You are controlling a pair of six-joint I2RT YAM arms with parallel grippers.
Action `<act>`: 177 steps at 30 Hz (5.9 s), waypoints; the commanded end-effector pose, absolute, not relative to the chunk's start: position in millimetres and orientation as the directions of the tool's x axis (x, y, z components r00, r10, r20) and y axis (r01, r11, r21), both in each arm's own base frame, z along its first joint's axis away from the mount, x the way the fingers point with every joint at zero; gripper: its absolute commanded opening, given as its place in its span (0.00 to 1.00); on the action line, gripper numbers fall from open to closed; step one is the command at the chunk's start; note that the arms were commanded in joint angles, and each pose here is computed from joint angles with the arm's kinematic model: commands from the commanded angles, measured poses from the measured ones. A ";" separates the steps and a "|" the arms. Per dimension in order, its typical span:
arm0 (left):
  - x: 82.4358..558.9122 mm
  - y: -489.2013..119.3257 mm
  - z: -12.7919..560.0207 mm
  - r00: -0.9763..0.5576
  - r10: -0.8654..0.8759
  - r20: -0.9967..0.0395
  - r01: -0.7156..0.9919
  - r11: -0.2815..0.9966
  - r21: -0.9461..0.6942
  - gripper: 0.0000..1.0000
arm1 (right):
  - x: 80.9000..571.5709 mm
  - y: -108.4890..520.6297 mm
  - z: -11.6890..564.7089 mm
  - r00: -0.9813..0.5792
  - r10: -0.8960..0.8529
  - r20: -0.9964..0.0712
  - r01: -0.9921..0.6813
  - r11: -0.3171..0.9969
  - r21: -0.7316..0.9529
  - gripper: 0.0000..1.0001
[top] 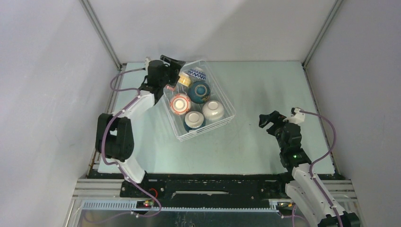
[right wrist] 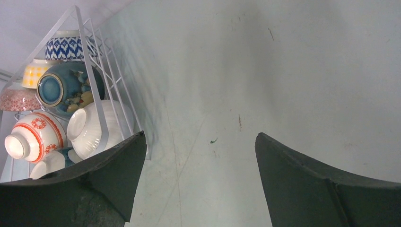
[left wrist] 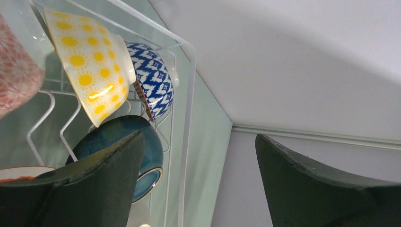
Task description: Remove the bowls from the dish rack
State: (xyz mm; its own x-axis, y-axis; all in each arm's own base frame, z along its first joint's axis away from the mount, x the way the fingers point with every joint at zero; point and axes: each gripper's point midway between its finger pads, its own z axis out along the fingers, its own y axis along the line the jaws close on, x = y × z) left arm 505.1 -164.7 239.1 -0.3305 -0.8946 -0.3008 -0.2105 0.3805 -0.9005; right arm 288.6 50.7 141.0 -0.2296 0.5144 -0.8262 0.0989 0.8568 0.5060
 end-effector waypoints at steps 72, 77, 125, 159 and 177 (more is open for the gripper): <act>596.6 -233.3 176.2 -0.280 -0.958 -0.055 -0.316 0.146 -0.937 0.78 | 291.5 60.5 149.8 -0.228 0.502 -0.834 0.038 0.861 0.507 0.91; 597.8 -232.1 173.6 -0.281 -0.958 -0.053 -0.313 0.144 -0.939 0.69 | 291.8 61.6 148.6 -0.234 0.499 -0.834 0.035 0.862 0.506 0.91; 622.2 -230.3 228.5 -0.414 -0.906 -0.089 0.026 0.086 -0.996 0.00 | 293.2 61.3 147.0 -0.241 0.493 -0.836 0.038 0.865 0.500 0.91; 437.8 -218.3 395.0 -0.619 -0.712 -0.332 0.570 -0.116 -0.814 0.00 | 292.1 67.3 150.8 -0.243 0.484 -0.841 0.008 0.868 0.497 0.90; 377.9 -102.7 274.8 -0.329 -0.626 -0.707 0.020 0.744 -0.668 0.00 | 291.1 76.9 152.8 -0.253 0.477 -0.842 -0.020 0.867 0.498 0.89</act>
State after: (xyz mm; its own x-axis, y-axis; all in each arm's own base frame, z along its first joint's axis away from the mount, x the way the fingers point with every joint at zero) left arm 392.2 -173.7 307.8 -0.4884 -0.6678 -0.5617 0.3106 0.4685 -0.8271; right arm 286.6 74.8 137.6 -0.2921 0.4898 -0.8215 0.0115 0.8607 0.5091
